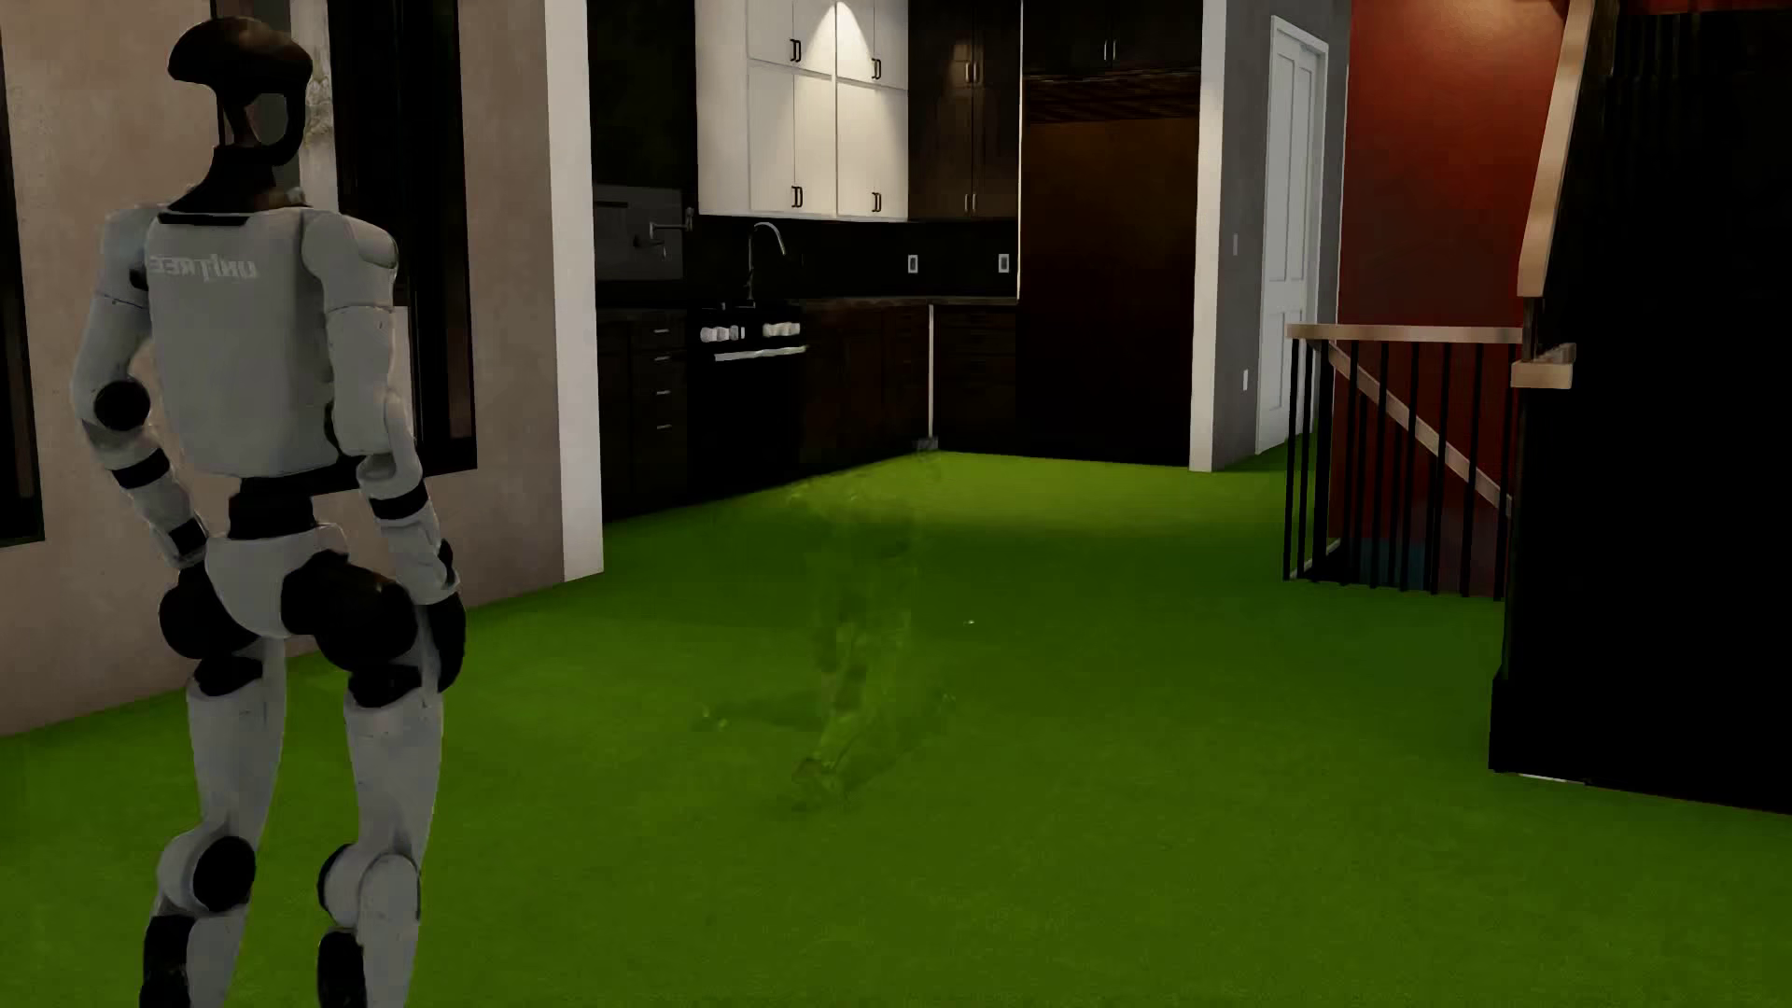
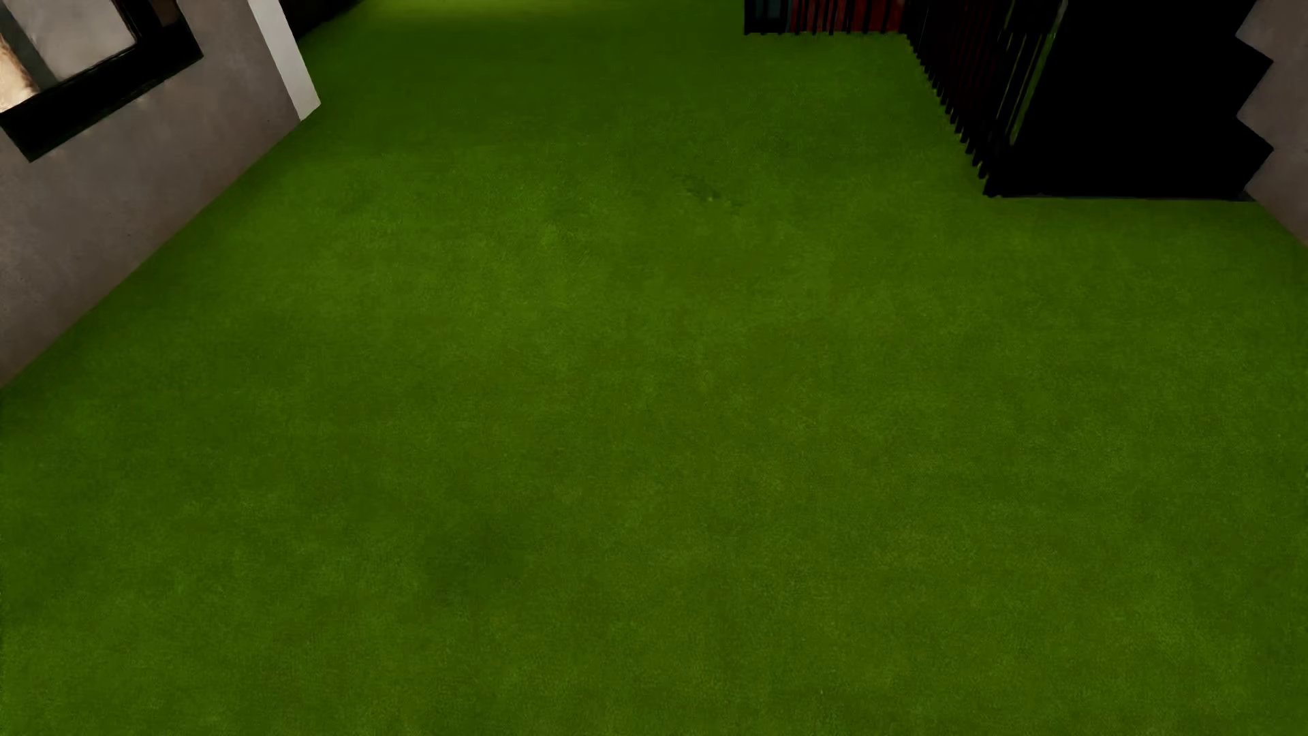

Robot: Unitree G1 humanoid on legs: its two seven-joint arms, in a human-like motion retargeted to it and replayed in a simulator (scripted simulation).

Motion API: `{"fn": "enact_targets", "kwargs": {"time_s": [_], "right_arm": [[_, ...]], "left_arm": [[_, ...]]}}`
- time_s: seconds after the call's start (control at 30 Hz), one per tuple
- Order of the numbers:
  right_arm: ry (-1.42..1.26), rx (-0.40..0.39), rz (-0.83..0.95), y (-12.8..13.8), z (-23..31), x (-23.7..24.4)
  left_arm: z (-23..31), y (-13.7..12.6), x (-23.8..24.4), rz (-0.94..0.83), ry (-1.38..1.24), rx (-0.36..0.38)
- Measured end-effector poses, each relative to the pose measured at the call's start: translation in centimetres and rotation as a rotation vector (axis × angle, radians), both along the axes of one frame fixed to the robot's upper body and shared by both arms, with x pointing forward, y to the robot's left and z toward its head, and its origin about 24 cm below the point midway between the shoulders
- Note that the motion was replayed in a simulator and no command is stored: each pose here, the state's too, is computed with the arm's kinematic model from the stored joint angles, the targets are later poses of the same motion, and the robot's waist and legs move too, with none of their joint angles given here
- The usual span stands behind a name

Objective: Walk forward

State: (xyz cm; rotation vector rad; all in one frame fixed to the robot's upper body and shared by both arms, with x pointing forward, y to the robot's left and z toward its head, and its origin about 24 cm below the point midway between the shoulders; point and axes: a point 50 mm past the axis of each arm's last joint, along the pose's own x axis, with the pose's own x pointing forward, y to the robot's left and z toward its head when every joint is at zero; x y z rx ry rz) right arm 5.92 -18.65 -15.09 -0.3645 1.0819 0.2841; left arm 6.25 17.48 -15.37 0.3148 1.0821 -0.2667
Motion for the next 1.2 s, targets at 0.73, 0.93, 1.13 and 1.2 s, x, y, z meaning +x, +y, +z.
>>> {"fn": "enact_targets", "kwargs": {"time_s": [0.73,0.93,1.13,1.2], "right_arm": [[-0.008,-0.019,-0.033,-1.0,0.2,0.1],[-0.384,0.093,-0.060,1.3,4.8,9.4],[-0.749,0.220,-0.008,4.2,12.1,16.2],[-0.723,0.224,0.010,4.7,11.6,15.7]], "left_arm": [[0.0,1.2,-1.6,0.119,0.024,0.013],[-0.5,2.5,-5.9,0.198,0.148,0.052],[-0.8,5.1,-10.1,0.317,0.300,0.135],[-0.9,5.4,-9.7,0.284,0.306,0.148]]}}
